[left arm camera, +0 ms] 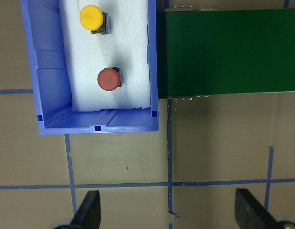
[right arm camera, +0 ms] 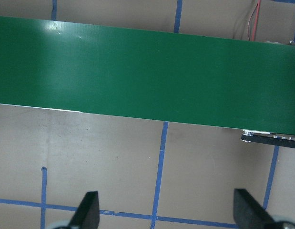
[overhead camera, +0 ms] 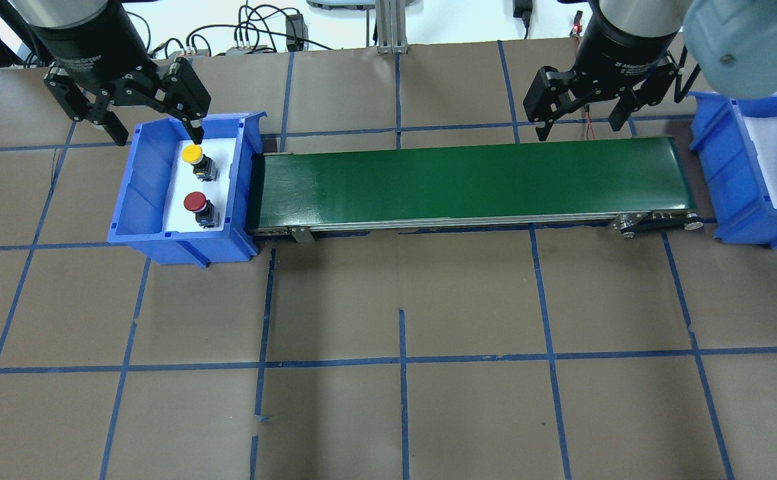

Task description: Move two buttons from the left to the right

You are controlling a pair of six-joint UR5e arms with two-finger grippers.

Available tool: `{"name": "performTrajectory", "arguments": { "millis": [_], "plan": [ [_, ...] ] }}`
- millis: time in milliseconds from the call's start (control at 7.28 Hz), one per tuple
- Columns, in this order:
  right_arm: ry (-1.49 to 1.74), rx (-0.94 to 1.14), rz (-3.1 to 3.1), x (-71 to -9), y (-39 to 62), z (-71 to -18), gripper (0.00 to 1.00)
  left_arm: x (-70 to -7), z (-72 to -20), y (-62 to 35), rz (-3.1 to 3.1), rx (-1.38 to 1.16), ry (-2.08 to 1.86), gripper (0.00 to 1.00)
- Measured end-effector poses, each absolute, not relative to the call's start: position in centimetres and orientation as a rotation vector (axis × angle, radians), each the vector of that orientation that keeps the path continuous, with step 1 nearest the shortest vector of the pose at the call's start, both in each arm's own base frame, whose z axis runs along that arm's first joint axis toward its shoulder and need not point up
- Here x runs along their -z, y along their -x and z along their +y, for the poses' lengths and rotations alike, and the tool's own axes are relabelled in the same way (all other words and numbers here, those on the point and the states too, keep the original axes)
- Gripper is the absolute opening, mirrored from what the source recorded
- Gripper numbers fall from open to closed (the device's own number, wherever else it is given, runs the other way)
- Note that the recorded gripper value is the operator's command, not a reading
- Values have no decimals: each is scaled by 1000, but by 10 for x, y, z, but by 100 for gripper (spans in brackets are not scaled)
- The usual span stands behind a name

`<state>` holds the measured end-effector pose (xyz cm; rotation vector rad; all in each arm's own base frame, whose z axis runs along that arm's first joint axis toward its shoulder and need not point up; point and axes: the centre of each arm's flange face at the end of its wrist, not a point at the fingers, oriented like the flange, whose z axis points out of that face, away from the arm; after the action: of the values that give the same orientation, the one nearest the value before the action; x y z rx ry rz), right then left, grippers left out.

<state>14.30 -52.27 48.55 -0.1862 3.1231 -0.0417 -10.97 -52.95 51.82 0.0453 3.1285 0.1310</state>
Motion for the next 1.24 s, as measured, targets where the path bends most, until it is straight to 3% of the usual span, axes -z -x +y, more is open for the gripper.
{"name": "performTrajectory", "arguments": {
  "millis": [687,1236],
  "plan": [
    [185,41,3123,-485,-143,-523,100,-507,-550,103,3124,-87,-38,100],
    [185,39,3123,-485,-143,-523,100,-447,-596,34,3120,-155,-146,100]
  ]
}}
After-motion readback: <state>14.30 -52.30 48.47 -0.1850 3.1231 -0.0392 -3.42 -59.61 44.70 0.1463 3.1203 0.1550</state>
